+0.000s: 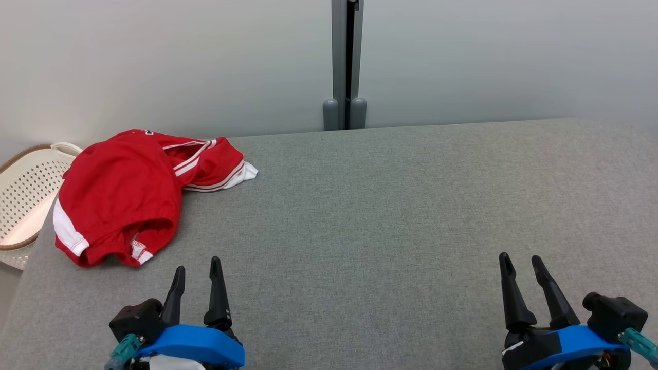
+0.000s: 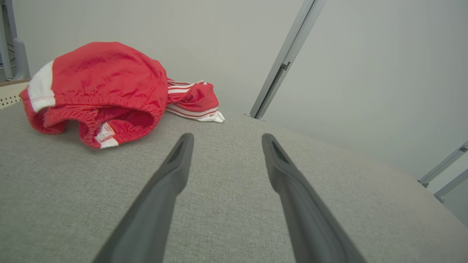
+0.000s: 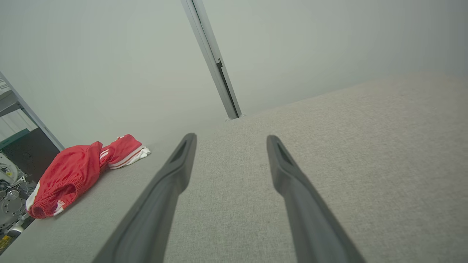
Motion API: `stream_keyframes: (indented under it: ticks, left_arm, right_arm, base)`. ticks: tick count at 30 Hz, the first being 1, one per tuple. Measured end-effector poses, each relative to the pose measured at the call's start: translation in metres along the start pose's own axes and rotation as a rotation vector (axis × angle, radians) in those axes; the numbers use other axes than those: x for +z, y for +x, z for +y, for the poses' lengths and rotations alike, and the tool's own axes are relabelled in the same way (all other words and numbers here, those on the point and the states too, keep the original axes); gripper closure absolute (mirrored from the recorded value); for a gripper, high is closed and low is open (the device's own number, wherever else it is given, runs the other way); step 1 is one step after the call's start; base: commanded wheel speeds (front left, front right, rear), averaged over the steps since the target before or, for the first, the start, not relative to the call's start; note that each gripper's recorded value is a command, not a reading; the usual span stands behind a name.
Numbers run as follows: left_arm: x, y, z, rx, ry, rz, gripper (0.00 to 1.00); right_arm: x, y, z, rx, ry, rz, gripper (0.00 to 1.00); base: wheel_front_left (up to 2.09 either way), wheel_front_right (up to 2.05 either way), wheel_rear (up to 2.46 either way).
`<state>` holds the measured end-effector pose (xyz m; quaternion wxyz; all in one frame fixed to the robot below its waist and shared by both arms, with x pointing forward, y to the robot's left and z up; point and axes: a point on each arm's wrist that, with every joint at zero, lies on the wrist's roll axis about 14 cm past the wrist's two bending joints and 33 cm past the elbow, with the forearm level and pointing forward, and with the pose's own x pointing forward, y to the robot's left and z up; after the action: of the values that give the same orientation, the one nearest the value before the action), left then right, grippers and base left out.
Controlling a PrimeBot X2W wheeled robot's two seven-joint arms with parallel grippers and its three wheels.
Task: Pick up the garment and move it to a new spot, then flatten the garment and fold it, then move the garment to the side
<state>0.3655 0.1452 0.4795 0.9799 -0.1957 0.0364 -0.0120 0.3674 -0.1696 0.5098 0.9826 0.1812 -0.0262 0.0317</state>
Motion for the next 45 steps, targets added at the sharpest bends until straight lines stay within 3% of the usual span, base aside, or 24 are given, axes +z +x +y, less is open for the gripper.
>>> stream_keyframes:
  ticks: [32, 45]
  left_arm:
    - [-0.010, -0.002, -0.006, -0.025, 0.215, -0.013, 0.00]
    - [-0.017, -0.002, -0.005, -0.026, 0.262, 0.003, 0.00]
  right_arm:
    - [0.002, -0.001, 0.008, 0.056, -0.246, -0.027, 0.00]
    - [-0.007, -0.002, 0.005, 0.058, -0.278, -0.004, 0.00]
  base:
    - [0.00, 0.00, 0.00]
    - [0.00, 0.00, 0.00]
